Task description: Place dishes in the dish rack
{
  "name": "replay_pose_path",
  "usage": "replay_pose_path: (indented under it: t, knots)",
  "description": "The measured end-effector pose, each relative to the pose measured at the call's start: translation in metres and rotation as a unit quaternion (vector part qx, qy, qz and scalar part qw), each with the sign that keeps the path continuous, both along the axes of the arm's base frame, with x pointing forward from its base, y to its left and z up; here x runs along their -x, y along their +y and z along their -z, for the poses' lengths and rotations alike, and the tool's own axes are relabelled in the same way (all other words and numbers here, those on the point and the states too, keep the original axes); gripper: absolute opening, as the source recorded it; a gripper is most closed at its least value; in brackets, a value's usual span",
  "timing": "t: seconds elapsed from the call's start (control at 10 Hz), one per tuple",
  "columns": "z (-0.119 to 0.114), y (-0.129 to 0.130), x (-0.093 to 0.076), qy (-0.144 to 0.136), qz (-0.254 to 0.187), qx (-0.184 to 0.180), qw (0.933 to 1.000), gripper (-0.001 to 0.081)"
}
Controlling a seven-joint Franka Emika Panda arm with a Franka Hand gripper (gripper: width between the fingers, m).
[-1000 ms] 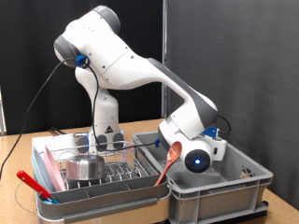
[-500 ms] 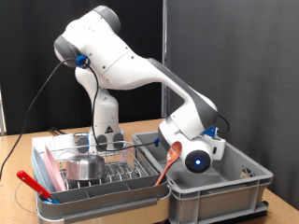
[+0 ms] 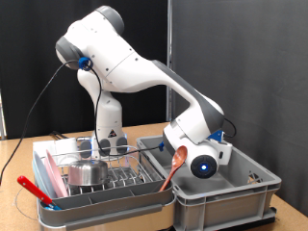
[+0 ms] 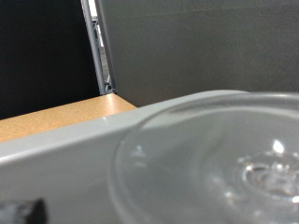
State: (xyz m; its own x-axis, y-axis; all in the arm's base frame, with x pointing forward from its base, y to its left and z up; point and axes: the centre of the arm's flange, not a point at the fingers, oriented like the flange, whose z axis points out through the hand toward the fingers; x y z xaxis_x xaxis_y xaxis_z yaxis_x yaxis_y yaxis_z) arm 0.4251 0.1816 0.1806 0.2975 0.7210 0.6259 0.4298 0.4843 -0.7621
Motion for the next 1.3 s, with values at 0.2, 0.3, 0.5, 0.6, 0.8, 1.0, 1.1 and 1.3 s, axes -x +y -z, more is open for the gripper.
replay_pose_path:
  t: [0.2, 0.3, 0.5, 0.6, 0.8, 1.0, 1.1, 1.3]
  knots:
    - [0.0, 0.0, -0.001, 0.0, 0.003, 0.005, 1.0, 0.0524]
    - [0.001, 0.0, -0.003, 0.0, 0.005, 0.008, 1.0, 0.034]
    - [0.001, -0.001, -0.006, -0.003, 0.011, 0.014, 0.9998, 0.0204]
    - [0.001, -0.001, -0.008, -0.003, 0.015, 0.015, 0.9998, 0.0055]
    - [0.001, -0.001, -0.011, -0.004, 0.018, 0.017, 0.9997, 0.0012]
    - [0.002, -0.001, -0.014, -0.003, 0.021, 0.014, 0.9997, 0.0005]
    - [0.002, -0.001, -0.015, -0.002, 0.022, 0.013, 0.9997, 0.0004]
    - [0.002, -0.002, -0.017, -0.003, 0.024, 0.012, 0.9996, 0.0004]
